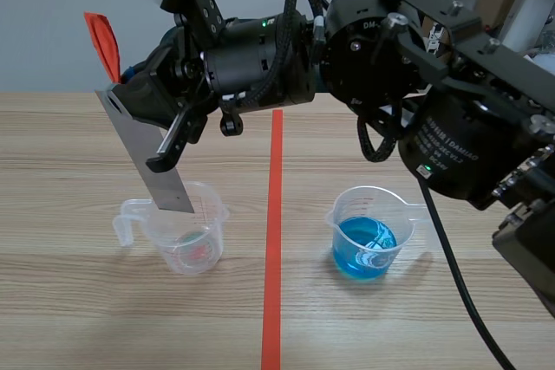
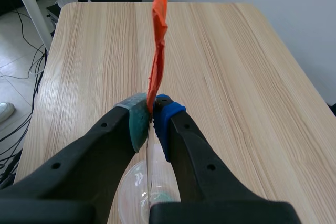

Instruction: Do the redox reaction experiment. move the plate over the left beaker

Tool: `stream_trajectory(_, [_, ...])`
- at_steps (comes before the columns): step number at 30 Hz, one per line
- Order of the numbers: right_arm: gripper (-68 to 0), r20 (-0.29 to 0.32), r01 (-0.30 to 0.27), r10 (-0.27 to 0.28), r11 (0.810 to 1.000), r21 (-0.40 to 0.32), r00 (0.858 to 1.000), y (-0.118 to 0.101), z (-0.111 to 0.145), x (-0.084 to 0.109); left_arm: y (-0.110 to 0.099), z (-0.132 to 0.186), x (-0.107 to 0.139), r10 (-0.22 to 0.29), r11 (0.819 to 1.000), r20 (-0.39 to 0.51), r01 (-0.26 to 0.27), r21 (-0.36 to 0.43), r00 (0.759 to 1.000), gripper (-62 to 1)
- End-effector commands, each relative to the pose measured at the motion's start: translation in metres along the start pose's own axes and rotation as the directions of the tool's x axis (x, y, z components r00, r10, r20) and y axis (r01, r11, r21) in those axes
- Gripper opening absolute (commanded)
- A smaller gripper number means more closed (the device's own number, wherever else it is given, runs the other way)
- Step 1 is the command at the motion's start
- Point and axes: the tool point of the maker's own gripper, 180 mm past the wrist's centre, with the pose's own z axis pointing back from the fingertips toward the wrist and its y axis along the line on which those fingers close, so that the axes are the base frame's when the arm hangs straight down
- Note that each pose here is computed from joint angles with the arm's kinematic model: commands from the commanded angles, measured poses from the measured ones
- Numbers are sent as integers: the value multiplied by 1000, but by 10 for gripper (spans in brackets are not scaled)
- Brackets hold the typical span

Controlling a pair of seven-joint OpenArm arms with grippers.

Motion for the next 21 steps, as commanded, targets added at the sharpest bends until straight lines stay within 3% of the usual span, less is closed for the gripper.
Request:
stream_trajectory(1, [-670, 62, -37, 37, 999, -6, 997, -7, 2, 24, -1, -4, 9, -14, 1000, 59, 15, -11, 998, 14])
stream_trajectory(7, [-670, 75, -36, 37, 999, -6, 997, -7, 2, 27, 2, -4, -1, -20, 1000, 59, 20, -4, 998, 14])
stream_trajectory(12, [-670, 104, -25, 25, 1000, 4, 994, -4, 3, 33, -5, -7, -8, -46, 998, 52, 49, -48, 998, 14])
stream_trajectory(21, [-670, 111, -48, 47, 999, 13, 993, 1, 4, 43, -5, -9, -13, -51, 997, 48, 53, -53, 998, 14])
